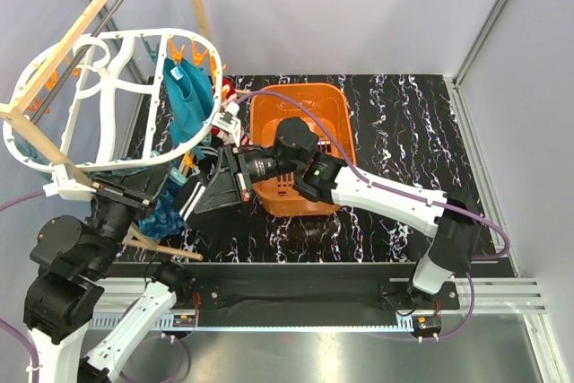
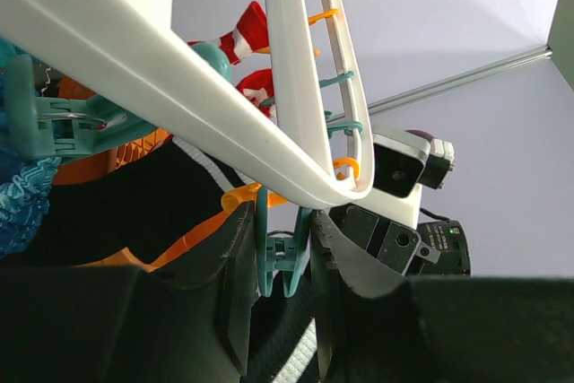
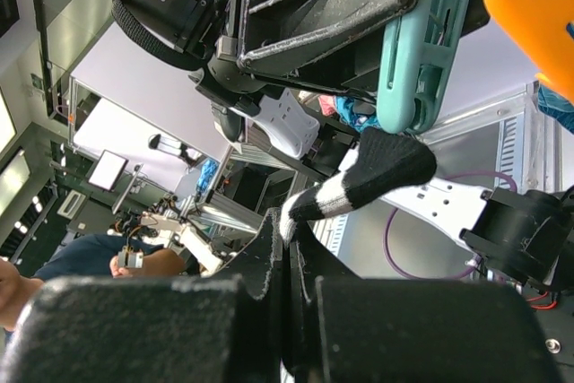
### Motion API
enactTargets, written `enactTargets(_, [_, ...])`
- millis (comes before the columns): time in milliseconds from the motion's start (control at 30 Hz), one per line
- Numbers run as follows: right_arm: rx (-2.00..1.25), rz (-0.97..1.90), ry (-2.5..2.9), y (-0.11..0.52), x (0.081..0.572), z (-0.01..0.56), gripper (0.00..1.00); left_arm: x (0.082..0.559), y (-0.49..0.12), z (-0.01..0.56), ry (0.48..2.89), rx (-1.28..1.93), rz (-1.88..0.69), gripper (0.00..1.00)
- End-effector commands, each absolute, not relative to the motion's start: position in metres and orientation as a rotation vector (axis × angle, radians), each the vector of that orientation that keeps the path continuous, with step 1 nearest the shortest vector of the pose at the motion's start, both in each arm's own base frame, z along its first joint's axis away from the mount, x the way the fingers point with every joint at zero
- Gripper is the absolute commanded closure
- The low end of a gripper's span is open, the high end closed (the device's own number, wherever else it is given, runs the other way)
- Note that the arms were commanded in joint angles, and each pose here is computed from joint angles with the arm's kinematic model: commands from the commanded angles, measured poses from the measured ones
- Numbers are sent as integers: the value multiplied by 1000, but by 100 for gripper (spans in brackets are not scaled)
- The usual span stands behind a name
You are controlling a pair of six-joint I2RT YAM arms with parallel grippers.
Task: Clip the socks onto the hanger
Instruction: Clamp the sock onto the hanger.
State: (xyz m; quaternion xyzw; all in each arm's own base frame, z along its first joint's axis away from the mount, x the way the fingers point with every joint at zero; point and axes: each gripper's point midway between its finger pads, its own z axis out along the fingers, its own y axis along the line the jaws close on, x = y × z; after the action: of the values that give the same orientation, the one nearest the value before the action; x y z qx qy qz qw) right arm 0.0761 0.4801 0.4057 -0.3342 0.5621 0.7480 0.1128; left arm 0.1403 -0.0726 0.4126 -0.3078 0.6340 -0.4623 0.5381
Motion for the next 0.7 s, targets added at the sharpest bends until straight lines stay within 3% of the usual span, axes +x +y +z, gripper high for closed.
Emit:
enactTargets(0, [-1007, 2221, 1579, 482, 77, 420, 100, 128, -81, 418, 1523, -699, -1177, 100])
enactTargets(667, [-983, 2207, 1610, 487, 89, 403, 100, 127, -82, 420, 1519, -693, -1189, 100])
